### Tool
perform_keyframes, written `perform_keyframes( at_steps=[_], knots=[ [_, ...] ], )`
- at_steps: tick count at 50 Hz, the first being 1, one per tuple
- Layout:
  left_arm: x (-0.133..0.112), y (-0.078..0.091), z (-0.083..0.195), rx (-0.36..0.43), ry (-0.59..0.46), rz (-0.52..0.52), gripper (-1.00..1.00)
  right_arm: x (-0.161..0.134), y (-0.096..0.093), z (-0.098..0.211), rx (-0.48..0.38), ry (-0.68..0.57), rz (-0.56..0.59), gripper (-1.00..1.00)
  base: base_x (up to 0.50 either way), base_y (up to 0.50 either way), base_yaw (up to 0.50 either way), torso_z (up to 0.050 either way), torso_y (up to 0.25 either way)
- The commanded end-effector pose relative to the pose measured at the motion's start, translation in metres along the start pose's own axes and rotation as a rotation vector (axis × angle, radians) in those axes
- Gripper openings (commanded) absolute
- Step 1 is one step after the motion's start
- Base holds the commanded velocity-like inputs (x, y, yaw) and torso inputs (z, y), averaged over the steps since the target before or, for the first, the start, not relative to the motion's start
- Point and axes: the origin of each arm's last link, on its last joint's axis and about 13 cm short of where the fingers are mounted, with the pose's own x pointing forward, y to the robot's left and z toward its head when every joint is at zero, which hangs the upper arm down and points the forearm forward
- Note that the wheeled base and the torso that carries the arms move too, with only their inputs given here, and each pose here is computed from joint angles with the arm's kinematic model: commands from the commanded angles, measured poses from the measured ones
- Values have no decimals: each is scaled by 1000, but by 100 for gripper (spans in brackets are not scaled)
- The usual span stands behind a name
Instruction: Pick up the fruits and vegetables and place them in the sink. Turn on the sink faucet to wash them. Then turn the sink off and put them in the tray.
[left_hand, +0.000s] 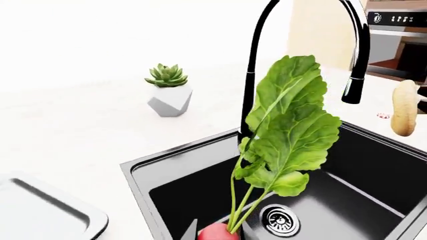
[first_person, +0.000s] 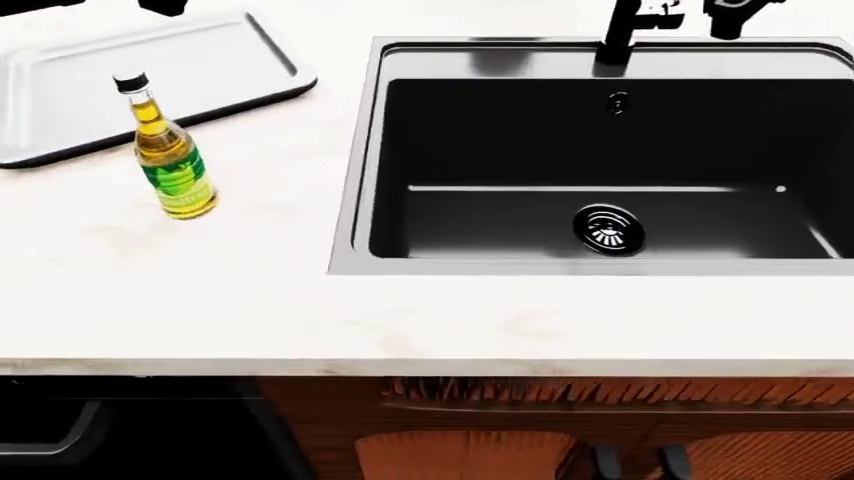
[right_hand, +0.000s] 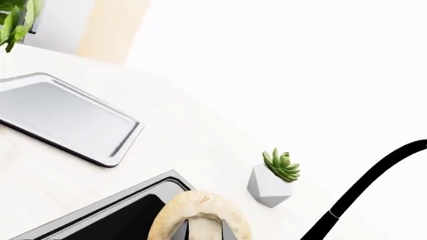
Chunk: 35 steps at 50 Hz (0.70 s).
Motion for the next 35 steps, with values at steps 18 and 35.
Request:
perform_keyframes(
  at_steps=[18,35],
  knots=[
    [0,0,1,14,-4,0,-100,16,7,0,-6,-36,39,-100,-1,500,0,0,0],
    [0,0,1,17,-6,-3,-100,2,0,6,-2,-38,46,-100,-1,500,0,0,0]
  ],
)
